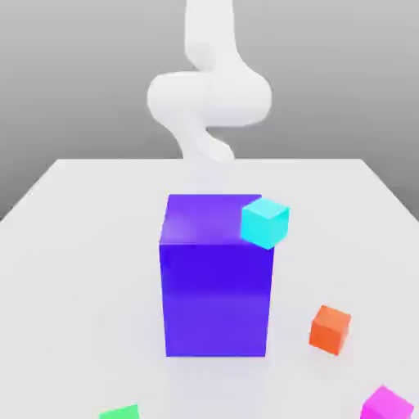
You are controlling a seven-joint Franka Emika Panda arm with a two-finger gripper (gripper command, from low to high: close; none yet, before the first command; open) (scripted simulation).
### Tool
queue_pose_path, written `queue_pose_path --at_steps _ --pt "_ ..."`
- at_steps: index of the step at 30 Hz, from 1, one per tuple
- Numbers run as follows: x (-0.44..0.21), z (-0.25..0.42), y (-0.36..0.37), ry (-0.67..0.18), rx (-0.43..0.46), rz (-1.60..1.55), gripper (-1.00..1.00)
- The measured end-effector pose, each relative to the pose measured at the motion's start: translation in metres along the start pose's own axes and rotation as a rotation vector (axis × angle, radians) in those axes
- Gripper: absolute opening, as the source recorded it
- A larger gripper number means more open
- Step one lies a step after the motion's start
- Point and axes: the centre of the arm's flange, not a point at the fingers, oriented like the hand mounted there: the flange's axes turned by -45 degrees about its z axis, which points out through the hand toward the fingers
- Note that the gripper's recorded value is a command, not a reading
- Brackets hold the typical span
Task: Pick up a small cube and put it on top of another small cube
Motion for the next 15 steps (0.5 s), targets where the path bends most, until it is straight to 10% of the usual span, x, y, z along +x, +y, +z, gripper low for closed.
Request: queue_pose_path --at_steps 15 --pt "-0.038 0.247 -0.106 -0.349 0.1 -0.306 0.0"
